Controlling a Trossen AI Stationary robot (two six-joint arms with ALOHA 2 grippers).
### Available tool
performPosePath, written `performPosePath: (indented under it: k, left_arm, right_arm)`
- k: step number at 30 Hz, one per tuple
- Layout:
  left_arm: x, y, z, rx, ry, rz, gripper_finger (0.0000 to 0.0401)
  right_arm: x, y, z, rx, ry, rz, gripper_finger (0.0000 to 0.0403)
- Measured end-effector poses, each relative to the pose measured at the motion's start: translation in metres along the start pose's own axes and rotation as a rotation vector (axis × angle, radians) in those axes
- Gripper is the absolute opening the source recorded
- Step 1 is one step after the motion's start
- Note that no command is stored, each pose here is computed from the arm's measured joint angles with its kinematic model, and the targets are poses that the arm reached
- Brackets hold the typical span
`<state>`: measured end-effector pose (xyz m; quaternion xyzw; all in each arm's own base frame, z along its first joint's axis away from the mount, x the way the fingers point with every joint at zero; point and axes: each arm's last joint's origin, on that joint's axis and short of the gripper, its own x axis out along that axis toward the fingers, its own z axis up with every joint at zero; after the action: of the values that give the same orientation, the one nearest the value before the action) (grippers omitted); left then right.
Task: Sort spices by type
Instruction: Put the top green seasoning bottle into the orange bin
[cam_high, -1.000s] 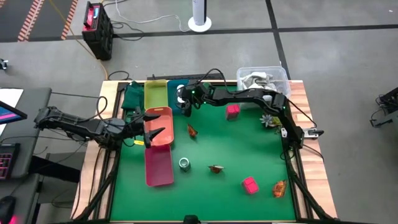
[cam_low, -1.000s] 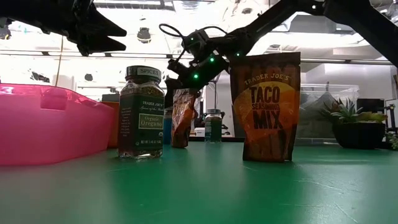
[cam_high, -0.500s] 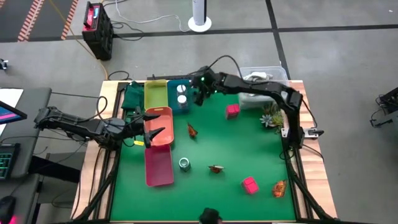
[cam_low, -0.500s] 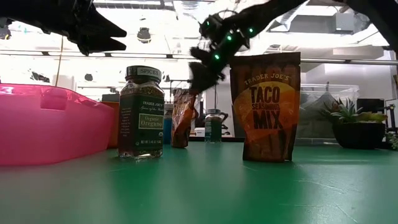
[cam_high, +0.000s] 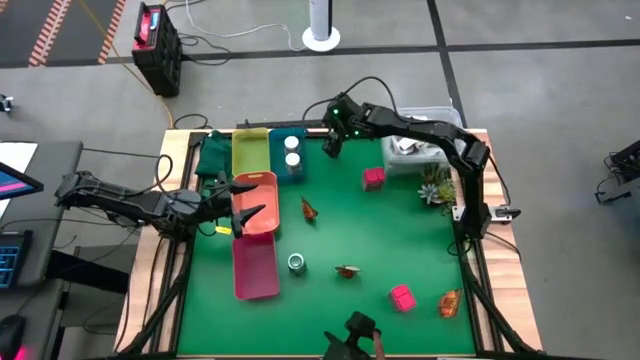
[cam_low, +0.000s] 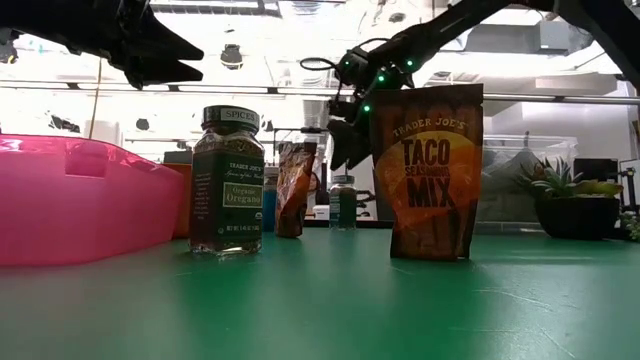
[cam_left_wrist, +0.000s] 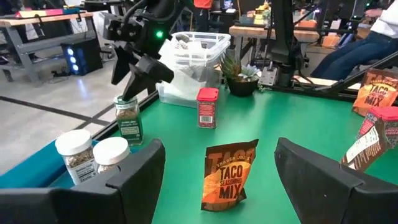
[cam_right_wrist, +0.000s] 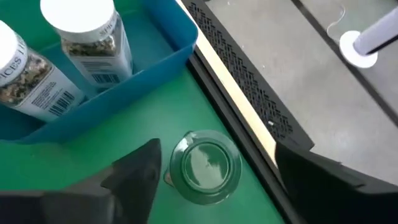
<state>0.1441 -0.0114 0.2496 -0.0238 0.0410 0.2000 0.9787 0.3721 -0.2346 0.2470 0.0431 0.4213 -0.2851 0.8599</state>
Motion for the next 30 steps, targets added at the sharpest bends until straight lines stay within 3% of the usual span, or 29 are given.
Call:
performPosePath:
  k: [4, 19, 24, 30]
  left_arm:
    - [0.000, 0.000, 0.000, 0.002, 0.001, -0.009, 0.0288]
    - [0.000, 0.000, -0.001, 0.013, 0.006, -0.011, 0.0288]
    - [0.000, 0.000, -0.001, 0.013, 0.006, -0.011, 0.0288]
    - [0.000, 0.000, -0.001, 0.012, 0.007, -0.011, 0.0288]
  right_arm:
    - [0.000, -0.002, 0.000, 0.050, -0.001, 0.006, 0.0394]
    - [0.043, -0.002, -0.019, 0.095, 0.088, 0.040, 0.0374]
    - [0.042, 0.001, -0.013, 0.094, 0.033, 0.041, 0.0331]
    - [0.044, 0.003, -0.013, 0.090, 0.035, 0.040, 0.0220]
